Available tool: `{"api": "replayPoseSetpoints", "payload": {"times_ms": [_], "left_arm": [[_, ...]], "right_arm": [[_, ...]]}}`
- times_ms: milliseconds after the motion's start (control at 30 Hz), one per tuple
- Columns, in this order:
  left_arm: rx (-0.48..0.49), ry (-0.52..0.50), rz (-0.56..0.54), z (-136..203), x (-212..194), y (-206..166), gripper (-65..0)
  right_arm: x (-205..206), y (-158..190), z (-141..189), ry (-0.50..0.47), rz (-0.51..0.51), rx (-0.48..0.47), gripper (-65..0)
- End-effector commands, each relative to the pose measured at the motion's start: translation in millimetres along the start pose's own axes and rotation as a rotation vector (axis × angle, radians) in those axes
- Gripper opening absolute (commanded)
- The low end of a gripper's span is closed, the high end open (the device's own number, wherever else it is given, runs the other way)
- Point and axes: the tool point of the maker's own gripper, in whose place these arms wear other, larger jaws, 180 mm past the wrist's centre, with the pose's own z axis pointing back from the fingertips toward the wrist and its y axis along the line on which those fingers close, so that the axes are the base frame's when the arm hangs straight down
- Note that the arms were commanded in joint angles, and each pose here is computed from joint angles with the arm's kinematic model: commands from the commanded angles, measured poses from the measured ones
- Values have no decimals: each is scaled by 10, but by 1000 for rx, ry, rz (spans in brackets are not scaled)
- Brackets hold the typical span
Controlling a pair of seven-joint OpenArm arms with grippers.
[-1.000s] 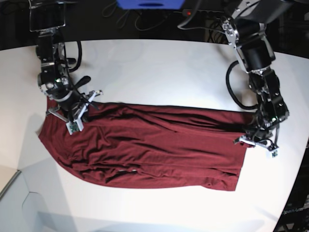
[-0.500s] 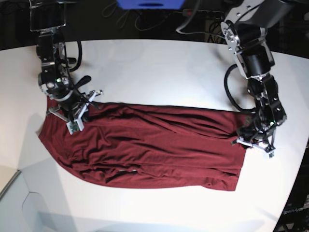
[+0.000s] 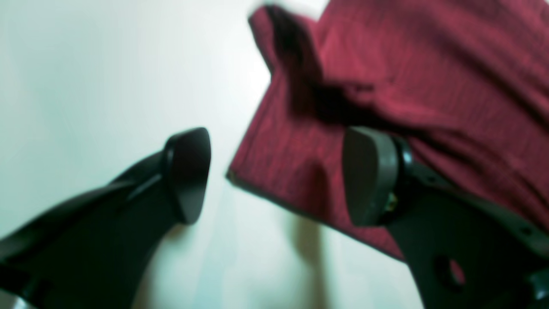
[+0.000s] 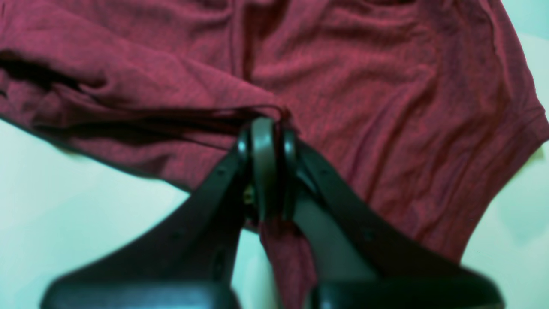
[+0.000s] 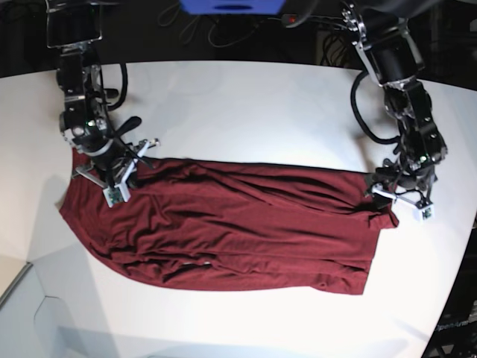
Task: Layout the t-shirt on the table in an organized manner, then fold the t-shirt properly
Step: 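Shift the right gripper along the edge while the left gripper holds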
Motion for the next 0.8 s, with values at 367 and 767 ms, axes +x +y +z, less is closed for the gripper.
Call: {"api": "replayPoseSetpoints", "payload": {"times_ms": [367,767], "left_arm": [[-15,31,24,-161,-47,-29,-367],[18,-43,1,-133,145,161,-647]], "right_arm": [[108,4,38,-43,-4,-1,-650],[385,-69,200,-122,30,-28,-393]]}}
